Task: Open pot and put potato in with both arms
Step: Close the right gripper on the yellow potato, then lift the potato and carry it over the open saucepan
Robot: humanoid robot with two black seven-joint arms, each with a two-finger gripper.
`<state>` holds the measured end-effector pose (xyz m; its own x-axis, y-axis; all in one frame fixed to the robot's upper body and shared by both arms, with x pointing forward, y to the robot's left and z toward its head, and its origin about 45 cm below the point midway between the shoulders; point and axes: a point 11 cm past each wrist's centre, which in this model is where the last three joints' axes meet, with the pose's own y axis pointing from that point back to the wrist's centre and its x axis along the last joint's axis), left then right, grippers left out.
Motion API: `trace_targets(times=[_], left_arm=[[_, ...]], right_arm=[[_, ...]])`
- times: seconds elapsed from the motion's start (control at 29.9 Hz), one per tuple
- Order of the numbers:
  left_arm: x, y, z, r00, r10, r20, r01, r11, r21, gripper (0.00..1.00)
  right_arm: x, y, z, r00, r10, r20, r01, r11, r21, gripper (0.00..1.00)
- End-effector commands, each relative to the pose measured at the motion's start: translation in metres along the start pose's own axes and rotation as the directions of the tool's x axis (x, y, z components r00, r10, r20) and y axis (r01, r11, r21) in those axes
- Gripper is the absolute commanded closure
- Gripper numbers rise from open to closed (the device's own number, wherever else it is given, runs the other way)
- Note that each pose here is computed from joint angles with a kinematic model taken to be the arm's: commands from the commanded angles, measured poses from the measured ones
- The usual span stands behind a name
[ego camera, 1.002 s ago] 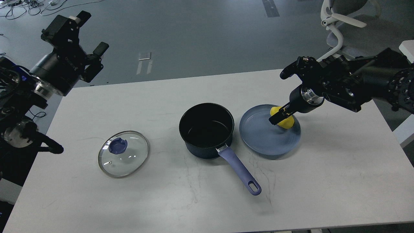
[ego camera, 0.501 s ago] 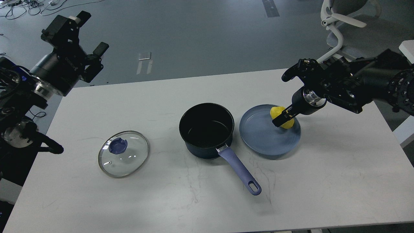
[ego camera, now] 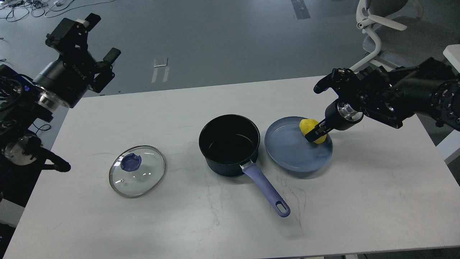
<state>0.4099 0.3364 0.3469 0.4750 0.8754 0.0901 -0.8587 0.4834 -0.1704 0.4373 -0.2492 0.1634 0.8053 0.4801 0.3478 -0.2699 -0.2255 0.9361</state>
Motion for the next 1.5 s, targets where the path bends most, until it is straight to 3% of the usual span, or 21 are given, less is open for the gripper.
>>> trace_targets(times=[0.0,0.33,0.53,0.8,1.1,1.47], left_arm=[[0.000,0.000,0.000,1.000,0.000,0.000,0.000,1.000,0.000,0.02],[0.000,0.000,0.000,1.000,0.000,0.000,0.000,1.000,-0.001,0.02],[0.001,0.000,0.003,1.000,0.003,0.001,-0.003,1.000,-0.008,0.02],[0.002,0.000,0.004,1.000,0.005,0.003,-0.005,1.000,-0.009,0.02],[0.003,-0.001,0.007,1.000,0.005,0.005,-0.005,1.000,-0.017,0.02],[0.001,-0.001,0.007,1.000,0.000,0.002,0.000,1.000,-0.017,0.02]], right_arm=[[0.000,0.000,0.000,1.000,-0.007,0.004,0.007,1.000,0.001,0.62],[0.009,0.010,-0.003,1.000,0.010,-0.003,-0.010,1.000,0.007,0.62],[0.030,0.037,-0.008,0.999,0.051,-0.011,-0.051,0.998,0.033,0.62],[0.088,0.082,-0.071,0.984,0.157,-0.079,-0.142,0.976,0.165,0.61],[0.107,0.056,-0.149,0.973,0.146,-0.180,-0.098,0.962,0.255,0.61],[0.099,0.038,-0.132,0.980,0.155,-0.122,-0.122,0.961,0.247,0.60]])
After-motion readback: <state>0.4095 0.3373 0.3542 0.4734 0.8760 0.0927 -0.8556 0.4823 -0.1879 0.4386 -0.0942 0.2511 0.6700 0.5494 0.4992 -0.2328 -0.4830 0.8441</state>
